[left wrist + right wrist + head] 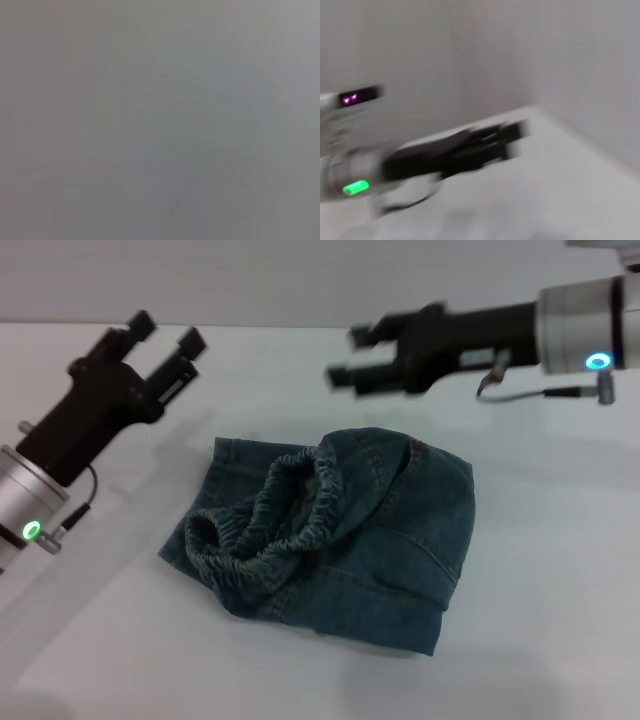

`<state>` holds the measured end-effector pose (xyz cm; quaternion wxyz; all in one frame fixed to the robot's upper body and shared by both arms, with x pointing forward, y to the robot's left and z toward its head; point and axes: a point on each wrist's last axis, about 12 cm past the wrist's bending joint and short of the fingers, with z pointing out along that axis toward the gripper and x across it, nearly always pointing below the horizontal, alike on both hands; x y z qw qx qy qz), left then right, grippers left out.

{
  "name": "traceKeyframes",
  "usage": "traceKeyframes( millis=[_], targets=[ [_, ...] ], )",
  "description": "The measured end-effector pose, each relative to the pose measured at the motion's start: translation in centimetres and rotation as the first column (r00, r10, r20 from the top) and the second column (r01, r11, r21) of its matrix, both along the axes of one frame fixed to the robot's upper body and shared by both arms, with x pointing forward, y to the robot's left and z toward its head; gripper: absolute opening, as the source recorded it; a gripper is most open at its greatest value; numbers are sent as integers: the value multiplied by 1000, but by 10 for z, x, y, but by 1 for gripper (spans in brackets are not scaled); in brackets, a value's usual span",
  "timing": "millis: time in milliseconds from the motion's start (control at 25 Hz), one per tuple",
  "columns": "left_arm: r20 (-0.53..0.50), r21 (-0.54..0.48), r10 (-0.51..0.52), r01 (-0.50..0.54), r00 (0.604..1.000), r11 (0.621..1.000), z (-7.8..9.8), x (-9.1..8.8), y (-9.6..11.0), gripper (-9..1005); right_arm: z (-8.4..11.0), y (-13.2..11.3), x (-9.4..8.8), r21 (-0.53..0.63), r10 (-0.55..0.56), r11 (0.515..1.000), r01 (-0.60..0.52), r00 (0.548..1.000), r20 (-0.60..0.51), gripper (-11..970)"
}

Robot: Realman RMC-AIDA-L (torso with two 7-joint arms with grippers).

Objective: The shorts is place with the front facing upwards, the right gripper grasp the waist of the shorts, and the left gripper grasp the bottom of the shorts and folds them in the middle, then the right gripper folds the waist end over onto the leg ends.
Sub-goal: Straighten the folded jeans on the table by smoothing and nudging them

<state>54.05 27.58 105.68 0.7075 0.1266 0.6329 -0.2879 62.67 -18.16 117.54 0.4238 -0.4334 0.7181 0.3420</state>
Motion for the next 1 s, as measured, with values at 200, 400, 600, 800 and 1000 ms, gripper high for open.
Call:
traceKeyframes(
  millis=[200, 400, 600, 800, 1000],
  targets=[
    [-10, -50, -190, 189, 982, 981, 5, -11, -10, 752, -15, -31, 15, 55, -246, 969, 241, 962, 118, 671],
    [-44, -72, -393, 390, 918, 918, 12, -22, -12, 752, -34, -66, 22, 152, -479, 877, 456, 856, 194, 670],
    [-121, -95, -573, 565, 811, 820, 11, -34, -25, 752, -44, -97, 23, 246, -650, 757, 605, 736, 190, 669],
    [-158, -101, -637, 629, 755, 771, 8, -37, -37, 752, -50, -110, 20, 284, -707, 703, 652, 684, 181, 670],
    [-215, -103, -695, 692, 686, 714, 3, -37, -58, 752, -52, -111, 20, 285, -713, 697, 658, 679, 178, 671]
  ],
)
